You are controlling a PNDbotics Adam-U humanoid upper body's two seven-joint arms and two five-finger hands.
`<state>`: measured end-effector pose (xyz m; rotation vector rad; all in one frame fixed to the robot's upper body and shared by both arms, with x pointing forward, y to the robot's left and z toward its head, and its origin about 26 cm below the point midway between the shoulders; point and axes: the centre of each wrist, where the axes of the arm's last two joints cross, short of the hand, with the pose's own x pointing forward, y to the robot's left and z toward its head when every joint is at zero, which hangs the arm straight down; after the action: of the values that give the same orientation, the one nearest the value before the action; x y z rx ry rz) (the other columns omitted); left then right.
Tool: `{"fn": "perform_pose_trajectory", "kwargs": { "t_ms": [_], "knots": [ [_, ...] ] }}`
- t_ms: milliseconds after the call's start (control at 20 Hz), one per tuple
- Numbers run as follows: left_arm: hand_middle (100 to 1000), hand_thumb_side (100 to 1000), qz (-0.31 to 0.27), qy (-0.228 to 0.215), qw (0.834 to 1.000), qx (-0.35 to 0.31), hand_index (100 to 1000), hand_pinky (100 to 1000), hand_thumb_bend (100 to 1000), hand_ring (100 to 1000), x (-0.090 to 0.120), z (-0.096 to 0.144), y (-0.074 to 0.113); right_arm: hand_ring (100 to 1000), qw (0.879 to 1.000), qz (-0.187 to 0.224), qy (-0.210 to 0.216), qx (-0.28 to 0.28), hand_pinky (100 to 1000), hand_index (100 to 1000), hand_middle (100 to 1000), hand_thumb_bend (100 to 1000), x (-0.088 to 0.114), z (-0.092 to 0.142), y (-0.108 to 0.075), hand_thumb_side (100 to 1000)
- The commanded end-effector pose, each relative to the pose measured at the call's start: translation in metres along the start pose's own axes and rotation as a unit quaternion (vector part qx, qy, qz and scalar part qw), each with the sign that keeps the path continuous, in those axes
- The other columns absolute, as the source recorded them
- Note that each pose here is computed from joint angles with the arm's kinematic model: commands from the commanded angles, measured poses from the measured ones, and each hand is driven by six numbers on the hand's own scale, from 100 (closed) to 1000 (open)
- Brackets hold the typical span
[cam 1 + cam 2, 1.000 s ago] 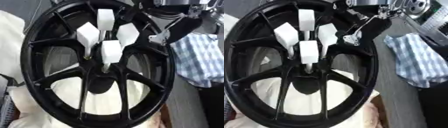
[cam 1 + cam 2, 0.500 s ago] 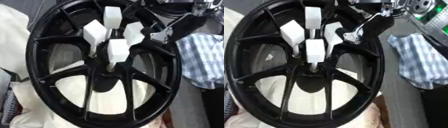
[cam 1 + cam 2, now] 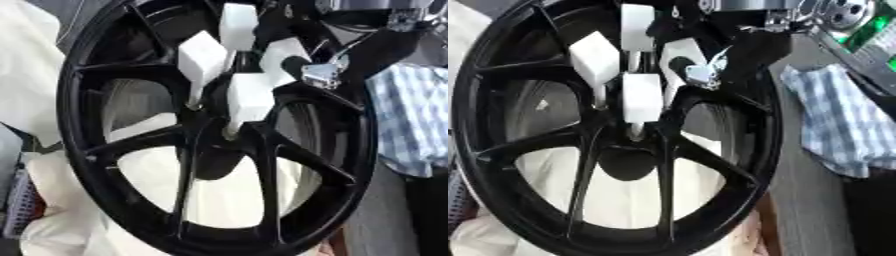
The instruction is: Pull the pin out of the wheel hub.
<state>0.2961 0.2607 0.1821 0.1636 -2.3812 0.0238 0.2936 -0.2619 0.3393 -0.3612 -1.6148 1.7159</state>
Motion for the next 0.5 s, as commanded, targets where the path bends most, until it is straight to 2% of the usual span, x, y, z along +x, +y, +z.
{"fn": "perform_pose_trajectory", "kwargs": {
  "t_ms": [50,200,400,450,500],
  "knots": [
    [576,754,-0.002,-0.012,1.000,-0.005,770,664,100,767,0.0058,-0.0033,-0.0013,1000,1.000,0.020,0.004,-0.007,1000,925,828,100,0.0031,0.0055,-0.0057,440],
    [576,756,-0.003,-0.011,1.000,-0.005,770,664,100,767,0.0057,-0.0031,-0.0015,1000,1.000,0.028,0.002,-0.002,1000,927,830,100,0.0026,0.0054,-0.0051,400],
    [575,758,-0.003,-0.010,1.000,-0.005,770,664,100,767,0.0057,-0.0031,-0.0023,998,0.999,0.038,0.008,-0.002,1000,926,826,100,0.0019,0.0059,-0.0047,311],
    [575,758,-0.003,-0.010,1.000,-0.006,770,664,100,767,0.0057,-0.0031,-0.0025,997,0.999,0.038,0.011,-0.003,1000,926,826,100,0.0016,0.0060,-0.0045,266],
    [575,759,-0.003,-0.010,1.000,-0.006,770,664,100,767,0.0056,-0.0030,-0.0028,996,0.999,0.038,0.014,-0.005,1000,926,825,100,0.0007,0.0066,-0.0040,282]
  ]
}}
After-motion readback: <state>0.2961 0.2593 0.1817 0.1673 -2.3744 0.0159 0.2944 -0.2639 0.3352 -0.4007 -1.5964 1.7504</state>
